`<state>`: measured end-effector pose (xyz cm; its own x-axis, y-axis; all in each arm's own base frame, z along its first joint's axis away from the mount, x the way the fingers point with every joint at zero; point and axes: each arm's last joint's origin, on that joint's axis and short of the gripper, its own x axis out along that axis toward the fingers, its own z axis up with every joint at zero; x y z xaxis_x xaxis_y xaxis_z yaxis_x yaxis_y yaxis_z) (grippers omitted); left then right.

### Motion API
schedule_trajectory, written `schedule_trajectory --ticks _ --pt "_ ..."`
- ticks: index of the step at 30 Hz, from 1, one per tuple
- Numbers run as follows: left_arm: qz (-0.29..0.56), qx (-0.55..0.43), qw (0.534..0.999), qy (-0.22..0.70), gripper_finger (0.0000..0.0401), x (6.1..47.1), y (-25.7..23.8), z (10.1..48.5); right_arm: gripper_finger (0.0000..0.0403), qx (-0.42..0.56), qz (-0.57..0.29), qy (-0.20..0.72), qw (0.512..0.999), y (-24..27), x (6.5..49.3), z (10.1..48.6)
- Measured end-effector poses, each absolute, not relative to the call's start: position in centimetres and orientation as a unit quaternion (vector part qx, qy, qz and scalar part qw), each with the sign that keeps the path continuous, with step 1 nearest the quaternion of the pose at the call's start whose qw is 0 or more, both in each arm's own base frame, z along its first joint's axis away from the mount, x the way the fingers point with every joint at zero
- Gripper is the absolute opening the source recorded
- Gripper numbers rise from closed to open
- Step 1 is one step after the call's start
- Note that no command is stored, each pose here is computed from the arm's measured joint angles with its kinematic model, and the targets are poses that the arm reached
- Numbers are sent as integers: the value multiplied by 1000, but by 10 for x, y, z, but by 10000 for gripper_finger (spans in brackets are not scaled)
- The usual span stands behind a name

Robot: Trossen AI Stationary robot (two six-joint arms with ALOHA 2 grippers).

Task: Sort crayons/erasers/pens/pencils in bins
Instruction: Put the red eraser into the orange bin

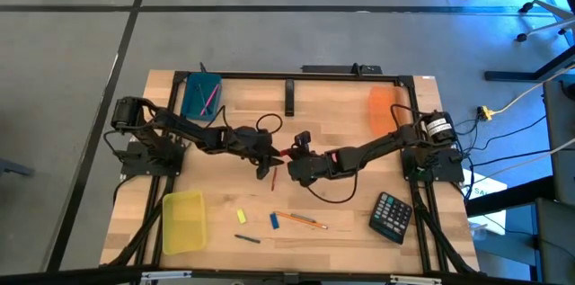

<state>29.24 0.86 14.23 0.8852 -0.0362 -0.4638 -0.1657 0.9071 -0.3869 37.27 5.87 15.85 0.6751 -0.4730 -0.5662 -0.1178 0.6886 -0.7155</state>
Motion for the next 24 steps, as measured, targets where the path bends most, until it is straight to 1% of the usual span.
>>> schedule_trajectory --ticks 3,6,9,12,16,22,24 --pt "65 -206 949 231 161 292 11 142 71 -385 -104 391 829 58 372 158" --pt "95 -200 949 225 168 292 18 142 71 -394 -99 390 826 59 373 159" --pt "92 -187 952 226 166 292 21 142 71 -397 -98 384 828 59 374 160" --pt "76 -179 954 229 154 292 21 142 71 -397 -100 378 830 59 375 161" --pt "40 -159 958 237 116 292 17 142 71 -405 -97 374 828 59 376 162" --pt "29 -111 963 243 25 292 13 141 74 -415 -73 371 828 60 376 162" --pt "28 -109 963 245 10 292 13 141 82 -409 -63 370 832 61 376 162"
